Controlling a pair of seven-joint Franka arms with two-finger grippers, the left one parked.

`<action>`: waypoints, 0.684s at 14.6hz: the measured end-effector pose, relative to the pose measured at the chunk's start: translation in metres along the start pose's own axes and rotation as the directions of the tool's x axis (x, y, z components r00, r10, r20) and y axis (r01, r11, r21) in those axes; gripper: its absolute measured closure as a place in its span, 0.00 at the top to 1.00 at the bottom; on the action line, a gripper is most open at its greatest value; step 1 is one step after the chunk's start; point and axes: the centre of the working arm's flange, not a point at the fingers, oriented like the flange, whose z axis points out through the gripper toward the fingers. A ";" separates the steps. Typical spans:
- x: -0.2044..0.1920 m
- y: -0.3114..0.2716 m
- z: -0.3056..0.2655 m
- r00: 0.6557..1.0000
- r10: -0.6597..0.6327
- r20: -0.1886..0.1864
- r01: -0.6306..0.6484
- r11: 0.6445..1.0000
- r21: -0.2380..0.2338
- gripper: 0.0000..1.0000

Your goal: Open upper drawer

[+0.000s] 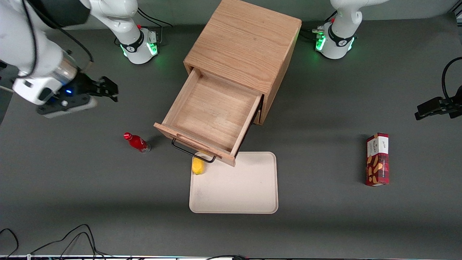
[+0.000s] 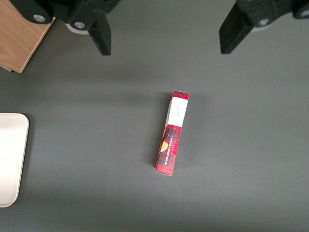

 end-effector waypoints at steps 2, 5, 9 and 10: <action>-0.013 0.004 -0.015 1.000 0.019 -0.003 -0.019 1.000 -0.008 1.00; -0.023 0.005 -0.025 0.998 0.065 -0.009 -0.065 0.998 0.009 1.00; -0.023 0.046 -0.016 0.984 0.175 0.019 -0.176 0.980 0.087 1.00; -0.021 0.049 -0.014 0.983 0.179 0.025 -0.181 0.979 0.091 1.00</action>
